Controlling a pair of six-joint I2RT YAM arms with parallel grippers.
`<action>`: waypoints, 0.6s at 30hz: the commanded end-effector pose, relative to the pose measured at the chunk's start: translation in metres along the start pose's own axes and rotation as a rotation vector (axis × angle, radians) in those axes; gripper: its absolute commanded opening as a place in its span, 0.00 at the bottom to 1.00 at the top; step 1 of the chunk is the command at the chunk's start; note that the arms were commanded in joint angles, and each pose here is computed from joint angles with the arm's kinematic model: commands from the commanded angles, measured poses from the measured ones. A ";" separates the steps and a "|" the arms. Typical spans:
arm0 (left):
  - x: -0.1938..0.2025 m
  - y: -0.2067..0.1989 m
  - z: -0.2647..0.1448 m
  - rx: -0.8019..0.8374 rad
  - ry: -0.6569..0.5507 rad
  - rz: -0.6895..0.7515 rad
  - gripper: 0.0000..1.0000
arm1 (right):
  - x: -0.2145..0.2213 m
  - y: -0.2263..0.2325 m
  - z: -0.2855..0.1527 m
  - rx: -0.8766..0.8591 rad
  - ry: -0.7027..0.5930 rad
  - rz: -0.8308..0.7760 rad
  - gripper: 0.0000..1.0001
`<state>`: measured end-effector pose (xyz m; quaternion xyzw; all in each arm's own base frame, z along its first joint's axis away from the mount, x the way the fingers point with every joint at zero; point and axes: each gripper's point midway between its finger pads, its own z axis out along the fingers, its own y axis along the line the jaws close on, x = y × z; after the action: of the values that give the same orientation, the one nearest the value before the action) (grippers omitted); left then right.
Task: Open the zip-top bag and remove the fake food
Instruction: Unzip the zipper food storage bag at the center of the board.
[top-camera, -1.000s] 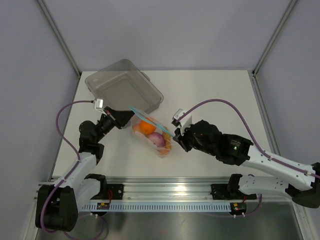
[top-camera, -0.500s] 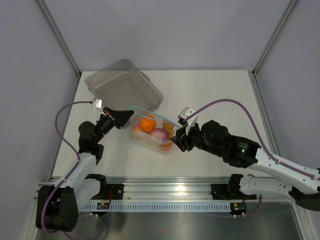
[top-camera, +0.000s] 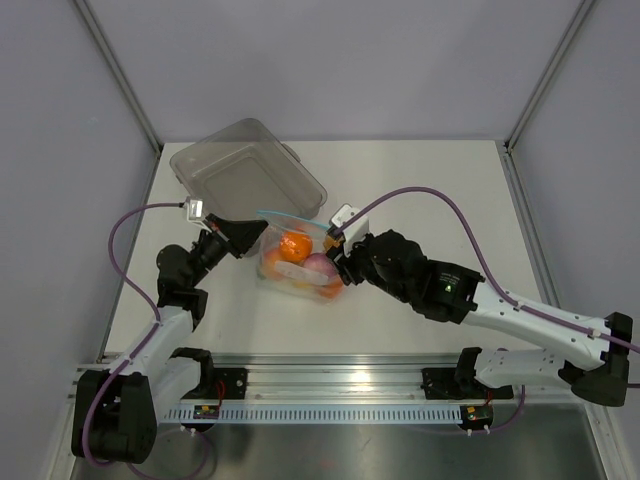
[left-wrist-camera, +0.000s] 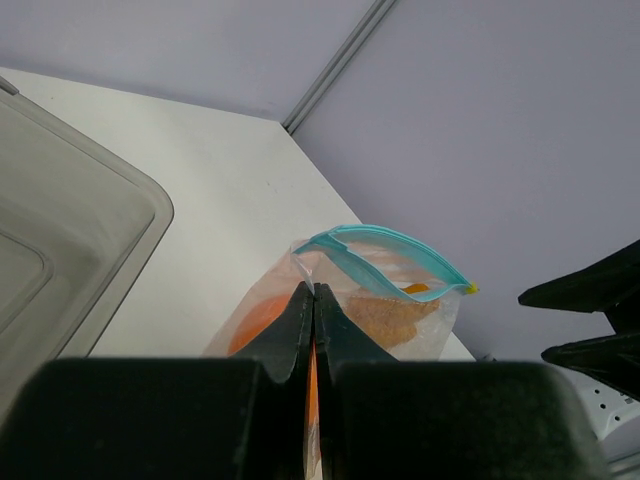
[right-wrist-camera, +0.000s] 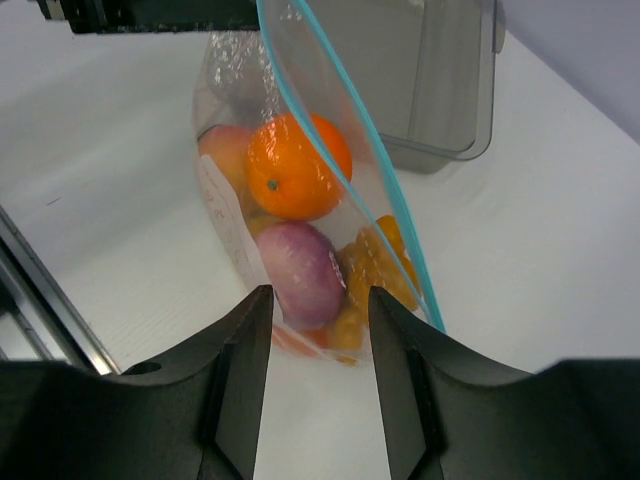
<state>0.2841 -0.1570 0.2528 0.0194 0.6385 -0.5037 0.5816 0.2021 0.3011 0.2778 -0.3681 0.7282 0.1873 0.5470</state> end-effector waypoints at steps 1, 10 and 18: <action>-0.009 -0.011 -0.001 0.055 -0.037 0.053 0.00 | -0.052 -0.018 -0.002 0.084 -0.130 0.001 0.50; -0.008 -0.013 -0.001 0.064 -0.036 0.060 0.00 | -0.061 -0.027 0.022 0.082 -0.103 -0.023 0.51; -0.008 -0.013 -0.001 0.067 -0.037 0.064 0.00 | -0.064 -0.035 0.041 0.014 -0.084 -0.010 0.52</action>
<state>0.2814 -0.1577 0.2533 0.0266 0.6332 -0.5058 0.5853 0.2618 0.3158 0.3043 -0.3492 0.7271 0.1619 0.5685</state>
